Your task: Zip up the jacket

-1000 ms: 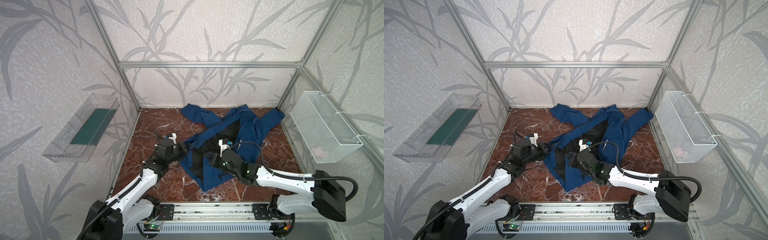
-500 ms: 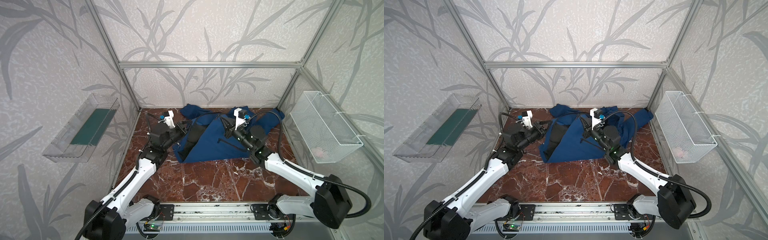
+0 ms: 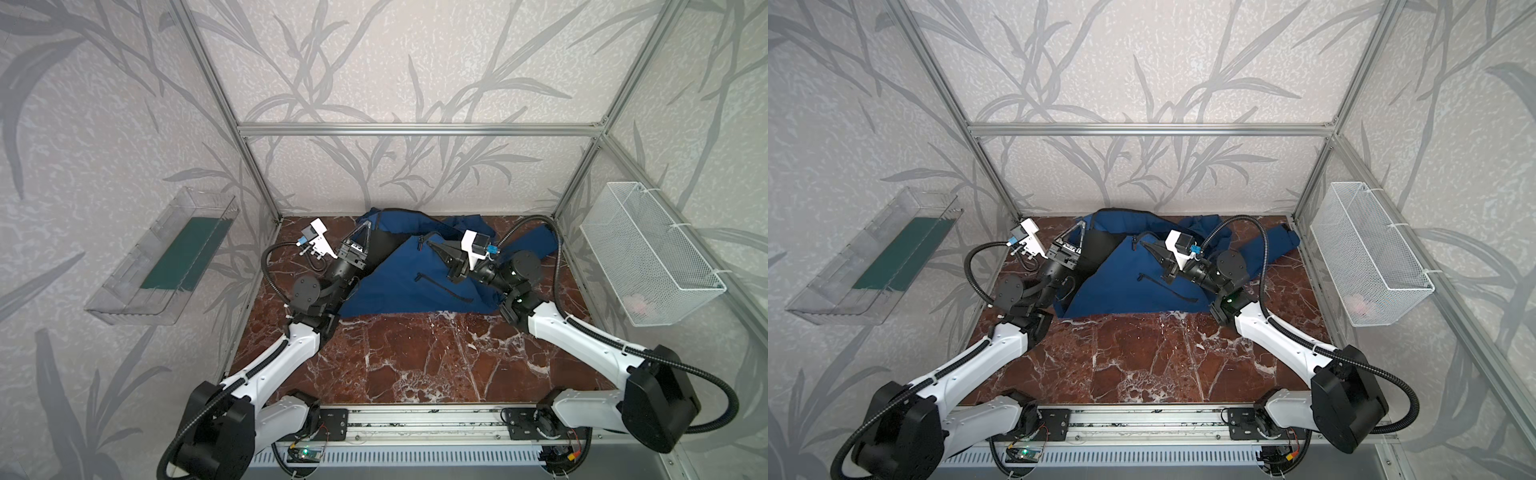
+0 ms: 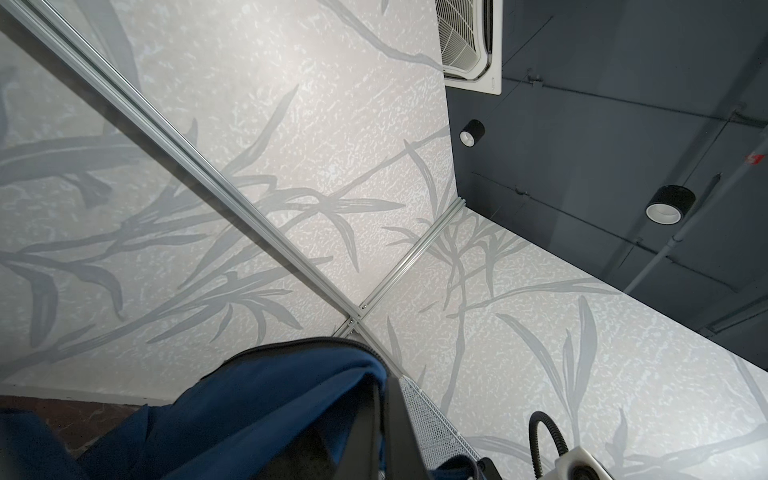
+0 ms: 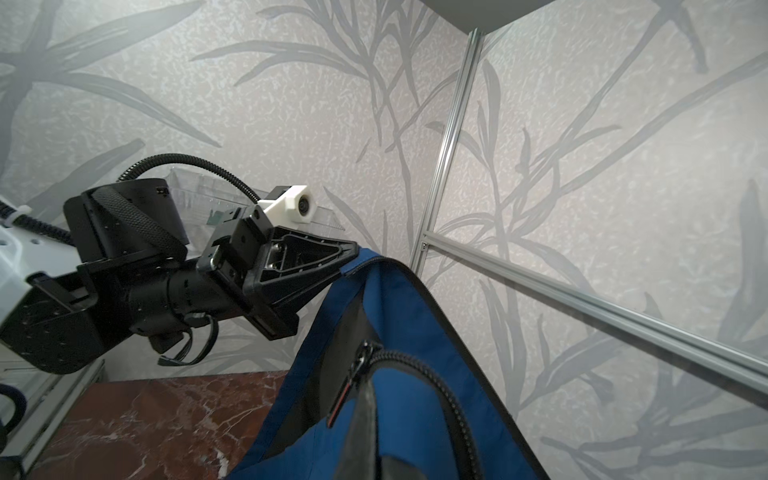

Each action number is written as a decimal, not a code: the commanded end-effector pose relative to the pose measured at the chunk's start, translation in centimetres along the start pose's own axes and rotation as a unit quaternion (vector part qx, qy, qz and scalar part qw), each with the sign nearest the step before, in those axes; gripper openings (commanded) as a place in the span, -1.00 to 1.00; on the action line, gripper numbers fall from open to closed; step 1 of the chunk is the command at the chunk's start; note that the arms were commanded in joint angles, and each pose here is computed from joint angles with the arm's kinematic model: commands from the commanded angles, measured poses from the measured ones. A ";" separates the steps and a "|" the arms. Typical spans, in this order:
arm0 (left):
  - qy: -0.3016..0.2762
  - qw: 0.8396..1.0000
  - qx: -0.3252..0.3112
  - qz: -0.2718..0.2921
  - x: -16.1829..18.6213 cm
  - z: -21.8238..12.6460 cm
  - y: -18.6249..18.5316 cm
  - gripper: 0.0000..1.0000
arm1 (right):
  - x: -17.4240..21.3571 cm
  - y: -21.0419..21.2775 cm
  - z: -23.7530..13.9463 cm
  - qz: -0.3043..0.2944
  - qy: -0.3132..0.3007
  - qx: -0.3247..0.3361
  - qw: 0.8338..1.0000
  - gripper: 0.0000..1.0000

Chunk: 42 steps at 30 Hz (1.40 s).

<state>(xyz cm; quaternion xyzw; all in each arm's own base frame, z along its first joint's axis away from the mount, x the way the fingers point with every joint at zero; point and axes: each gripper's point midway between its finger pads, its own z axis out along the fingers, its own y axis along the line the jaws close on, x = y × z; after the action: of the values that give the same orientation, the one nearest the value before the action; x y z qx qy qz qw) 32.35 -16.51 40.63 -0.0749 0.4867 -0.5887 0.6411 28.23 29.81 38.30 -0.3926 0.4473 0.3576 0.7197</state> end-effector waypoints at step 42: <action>-0.015 0.979 0.179 0.098 3.9 2.0 -11.3 -1.00 | -6.8 2.0 -0.1 0.028 -0.103 -0.071 0.992 -1.00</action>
<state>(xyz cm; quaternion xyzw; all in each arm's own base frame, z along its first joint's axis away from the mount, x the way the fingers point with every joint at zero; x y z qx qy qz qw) 27.10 -24.80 44.16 0.0678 0.4218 -0.5907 0.6845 24.91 29.87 41.48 -0.3937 0.3921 0.4476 0.7007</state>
